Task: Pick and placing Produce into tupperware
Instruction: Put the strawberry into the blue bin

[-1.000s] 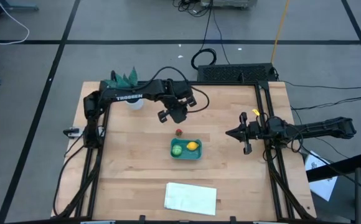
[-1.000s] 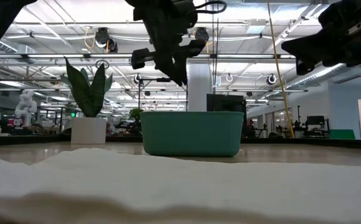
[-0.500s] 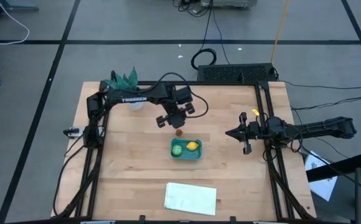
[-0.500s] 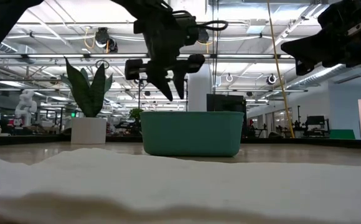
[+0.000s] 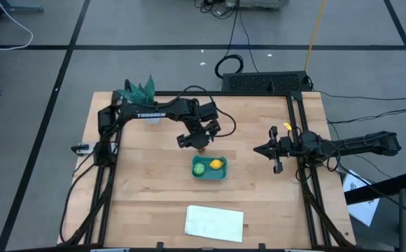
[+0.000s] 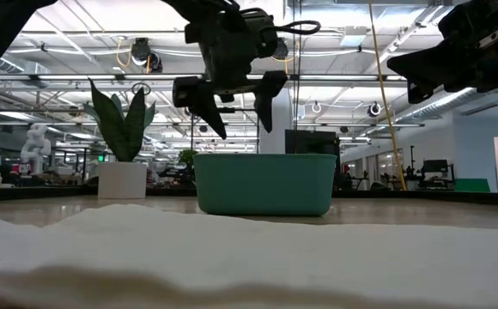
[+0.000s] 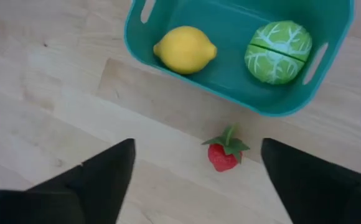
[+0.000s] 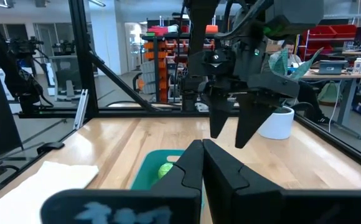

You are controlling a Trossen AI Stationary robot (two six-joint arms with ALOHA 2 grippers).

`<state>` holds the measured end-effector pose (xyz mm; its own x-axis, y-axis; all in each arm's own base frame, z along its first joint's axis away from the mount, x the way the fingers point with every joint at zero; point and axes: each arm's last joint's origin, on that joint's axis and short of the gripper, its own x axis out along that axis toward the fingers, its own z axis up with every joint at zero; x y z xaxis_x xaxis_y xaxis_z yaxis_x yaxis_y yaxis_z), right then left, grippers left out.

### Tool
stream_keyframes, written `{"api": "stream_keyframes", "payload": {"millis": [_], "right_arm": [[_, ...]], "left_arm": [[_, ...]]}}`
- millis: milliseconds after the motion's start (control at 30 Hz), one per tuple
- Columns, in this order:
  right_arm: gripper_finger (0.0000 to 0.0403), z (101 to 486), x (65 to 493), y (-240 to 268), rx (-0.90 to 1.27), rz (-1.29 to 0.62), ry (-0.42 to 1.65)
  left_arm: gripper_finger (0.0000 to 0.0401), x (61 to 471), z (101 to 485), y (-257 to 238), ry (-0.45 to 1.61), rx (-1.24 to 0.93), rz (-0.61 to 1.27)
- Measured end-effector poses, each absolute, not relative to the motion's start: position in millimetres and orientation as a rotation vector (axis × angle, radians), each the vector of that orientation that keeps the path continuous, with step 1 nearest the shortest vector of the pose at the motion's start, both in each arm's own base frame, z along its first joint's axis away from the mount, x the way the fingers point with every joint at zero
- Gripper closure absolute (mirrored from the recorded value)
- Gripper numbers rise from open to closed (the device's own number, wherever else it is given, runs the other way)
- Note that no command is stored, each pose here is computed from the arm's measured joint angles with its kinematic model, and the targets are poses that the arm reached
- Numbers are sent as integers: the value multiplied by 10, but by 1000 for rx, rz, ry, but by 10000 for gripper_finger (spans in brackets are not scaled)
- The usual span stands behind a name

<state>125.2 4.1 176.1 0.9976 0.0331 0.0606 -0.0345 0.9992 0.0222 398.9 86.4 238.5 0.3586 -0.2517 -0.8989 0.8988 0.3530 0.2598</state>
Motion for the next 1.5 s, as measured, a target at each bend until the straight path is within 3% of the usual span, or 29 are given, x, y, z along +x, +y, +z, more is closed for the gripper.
{"api": "stream_keyframes", "payload": {"millis": [200,433,1500], "right_arm": [[403,1759,1254,41,23,34,-58],[403,1753,1257,41,23,33,-53],[403,1754,1257,41,16,33,-54]], "left_arm": [[4,3949,2114,865,977,924,-847],[22,3859,1817,866,1043,1007,-856],[27,3973,1724,727,937,1077,-887]]}}
